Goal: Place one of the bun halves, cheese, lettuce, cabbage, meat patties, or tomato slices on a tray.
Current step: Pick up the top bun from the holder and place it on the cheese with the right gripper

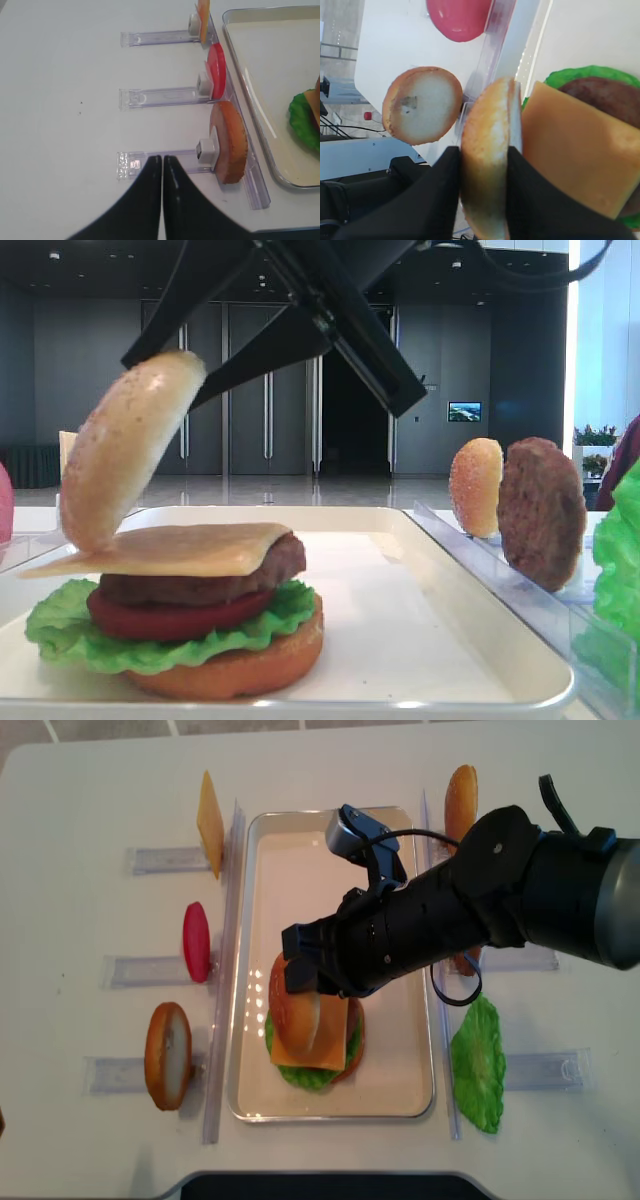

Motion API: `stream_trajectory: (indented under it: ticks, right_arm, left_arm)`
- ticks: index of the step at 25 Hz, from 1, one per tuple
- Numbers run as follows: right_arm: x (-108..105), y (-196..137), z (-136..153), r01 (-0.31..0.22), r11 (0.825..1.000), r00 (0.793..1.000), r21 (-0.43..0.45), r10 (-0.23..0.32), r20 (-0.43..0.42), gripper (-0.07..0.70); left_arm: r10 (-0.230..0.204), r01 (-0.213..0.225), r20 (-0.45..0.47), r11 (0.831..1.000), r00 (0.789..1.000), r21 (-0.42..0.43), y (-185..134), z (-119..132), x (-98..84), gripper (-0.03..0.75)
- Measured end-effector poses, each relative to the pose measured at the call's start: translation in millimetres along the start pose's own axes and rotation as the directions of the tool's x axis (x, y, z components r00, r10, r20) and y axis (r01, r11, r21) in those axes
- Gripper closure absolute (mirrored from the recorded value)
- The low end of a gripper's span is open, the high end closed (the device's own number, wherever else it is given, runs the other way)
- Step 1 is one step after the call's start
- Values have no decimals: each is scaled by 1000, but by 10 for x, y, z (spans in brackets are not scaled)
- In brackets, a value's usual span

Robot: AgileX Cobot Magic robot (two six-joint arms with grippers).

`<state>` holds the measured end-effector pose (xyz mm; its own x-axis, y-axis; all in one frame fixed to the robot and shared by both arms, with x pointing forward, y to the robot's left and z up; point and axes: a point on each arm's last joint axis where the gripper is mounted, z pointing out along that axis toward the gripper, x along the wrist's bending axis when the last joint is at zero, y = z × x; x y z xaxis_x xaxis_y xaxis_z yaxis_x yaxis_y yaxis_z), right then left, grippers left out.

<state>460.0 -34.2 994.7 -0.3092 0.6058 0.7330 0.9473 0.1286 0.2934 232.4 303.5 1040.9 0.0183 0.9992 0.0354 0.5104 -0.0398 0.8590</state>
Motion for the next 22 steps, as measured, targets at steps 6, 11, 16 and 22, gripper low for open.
stream_trajectory:
  ticks: [6,11,16,22]
  right_arm:
    - [-26,-2,40,-7,1000,1000,8,7,-1,412]
    - [-29,-4,40,-1,1000,1000,10,1,1,412]
    - [-42,8,29,-4,1000,1000,9,4,1,405]
    - [-66,30,10,-11,1000,1000,6,11,2,384]
  left_arm:
    - [0,0,0,1000,1000,0,0,0,0,722]
    - [0,0,0,1000,1000,0,0,0,0,722]
    - [0,0,0,1000,1000,0,0,0,0,722]
    - [0,0,0,1000,1000,0,0,0,0,722]
